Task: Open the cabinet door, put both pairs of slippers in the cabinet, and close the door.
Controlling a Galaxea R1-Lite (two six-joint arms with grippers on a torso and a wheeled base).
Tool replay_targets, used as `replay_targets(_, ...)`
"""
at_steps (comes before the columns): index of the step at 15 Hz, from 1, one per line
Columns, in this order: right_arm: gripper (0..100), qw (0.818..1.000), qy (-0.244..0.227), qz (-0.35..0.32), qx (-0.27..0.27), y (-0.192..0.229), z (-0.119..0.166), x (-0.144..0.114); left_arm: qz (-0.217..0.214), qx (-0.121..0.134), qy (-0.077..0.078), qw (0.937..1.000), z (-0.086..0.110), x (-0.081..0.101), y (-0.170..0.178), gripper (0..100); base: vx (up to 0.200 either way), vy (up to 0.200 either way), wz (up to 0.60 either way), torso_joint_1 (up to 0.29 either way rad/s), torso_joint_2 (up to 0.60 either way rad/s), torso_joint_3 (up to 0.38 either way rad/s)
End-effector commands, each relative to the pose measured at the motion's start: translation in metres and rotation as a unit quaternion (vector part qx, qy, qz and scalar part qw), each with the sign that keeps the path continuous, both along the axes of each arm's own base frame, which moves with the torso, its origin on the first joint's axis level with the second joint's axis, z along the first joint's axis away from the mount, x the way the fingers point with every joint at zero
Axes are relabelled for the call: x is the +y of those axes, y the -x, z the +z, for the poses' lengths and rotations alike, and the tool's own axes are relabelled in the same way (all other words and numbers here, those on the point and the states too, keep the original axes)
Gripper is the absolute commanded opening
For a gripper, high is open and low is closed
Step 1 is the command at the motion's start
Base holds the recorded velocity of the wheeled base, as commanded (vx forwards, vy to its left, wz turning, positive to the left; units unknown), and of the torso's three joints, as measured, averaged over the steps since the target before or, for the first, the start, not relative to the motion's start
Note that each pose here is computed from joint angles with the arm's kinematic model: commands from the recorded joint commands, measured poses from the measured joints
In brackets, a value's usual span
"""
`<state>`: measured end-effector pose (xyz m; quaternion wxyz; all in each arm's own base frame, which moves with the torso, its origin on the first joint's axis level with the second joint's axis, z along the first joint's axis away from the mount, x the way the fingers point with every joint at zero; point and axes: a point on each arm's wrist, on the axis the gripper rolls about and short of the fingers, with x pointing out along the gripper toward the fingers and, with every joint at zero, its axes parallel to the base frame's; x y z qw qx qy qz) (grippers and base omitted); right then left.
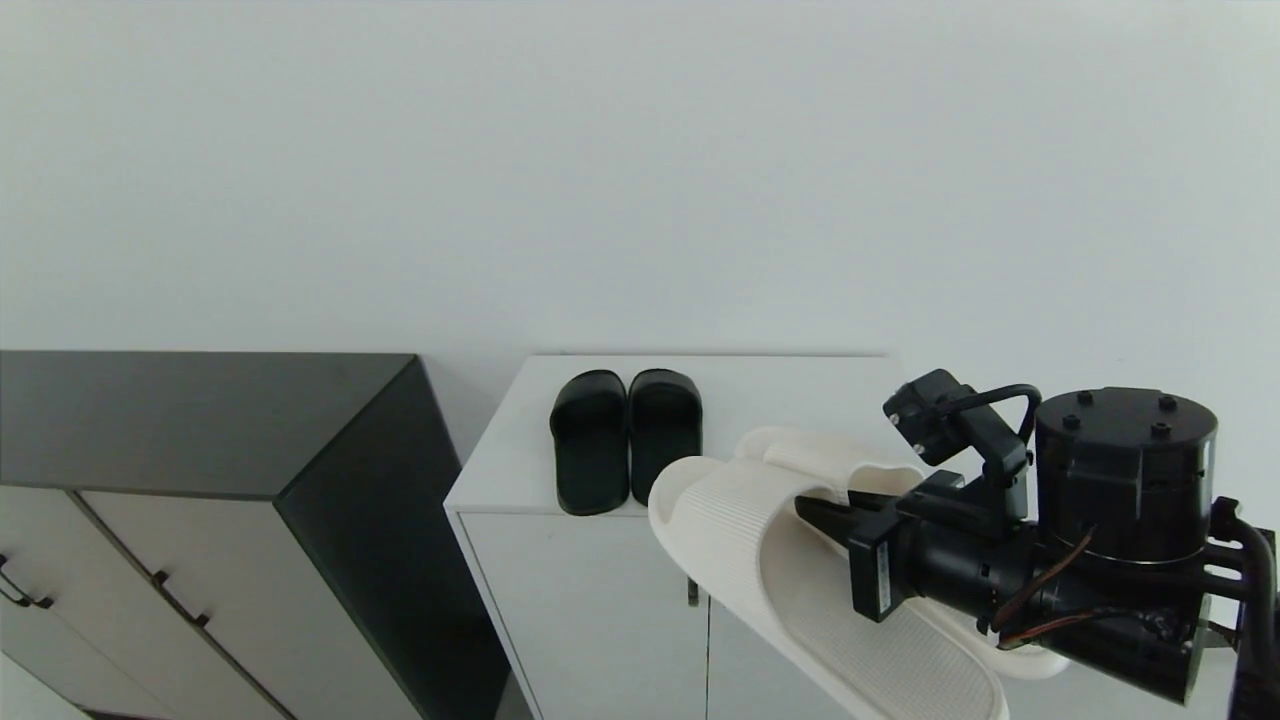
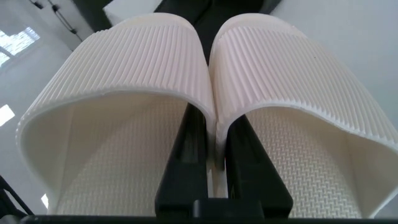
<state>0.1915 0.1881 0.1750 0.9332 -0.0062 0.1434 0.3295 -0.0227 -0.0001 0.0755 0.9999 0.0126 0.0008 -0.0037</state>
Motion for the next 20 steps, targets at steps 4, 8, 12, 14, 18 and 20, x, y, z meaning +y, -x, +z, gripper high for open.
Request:
replay_targets(4,0,1.0,0.002,-0.001,0.003,0.0004,-0.0018,-0.001,0.0,0.0,0.0,1.0,0.0,0.0,0.0,0,0.0,0.0,0.0,0.0,0.0,0.0)
replay_targets(8,0,1.0,0.005,-0.001,0.005,0.0011,-0.0038,-0.0018,0.0,0.0,0.0,1.0,0.0,0.0,0.0,0,0.0,0.0,0.0,0.0,0.0,0.0)
replay_targets(12,0,1.0,0.005,-0.001,0.005,0.0008,-0.0038,-0.0014,0.0,0.0,0.0,1.0,0.0,0.0,0.0,0,0.0,0.0,0.0,0.0,0.0,0.0)
replay_targets(14,0,1.0,0.006,-0.001,0.006,0.0003,-0.0043,-0.0009,0.0,0.0,0.0,1.0,0.0,0.0,0.0,0,0.0,0.0,0.0,0.0,0.0,0.0)
replay_targets(18,0,1.0,0.01,-0.003,0.009,-0.002,-0.0074,0.0011,0.0,0.0,0.0,1.0,0.0,0.0,0.0,0,0.0,0.0,0.0,0.0,0.0,0.0)
replay_targets(20,0,1.0,0.011,-0.003,0.01,-0.0023,-0.0083,0.0009,0.0,0.0,0.0,1.0,0.0,0.0,0.0,0,0.0,0.0,0.0,-0.05,0.13,0.07)
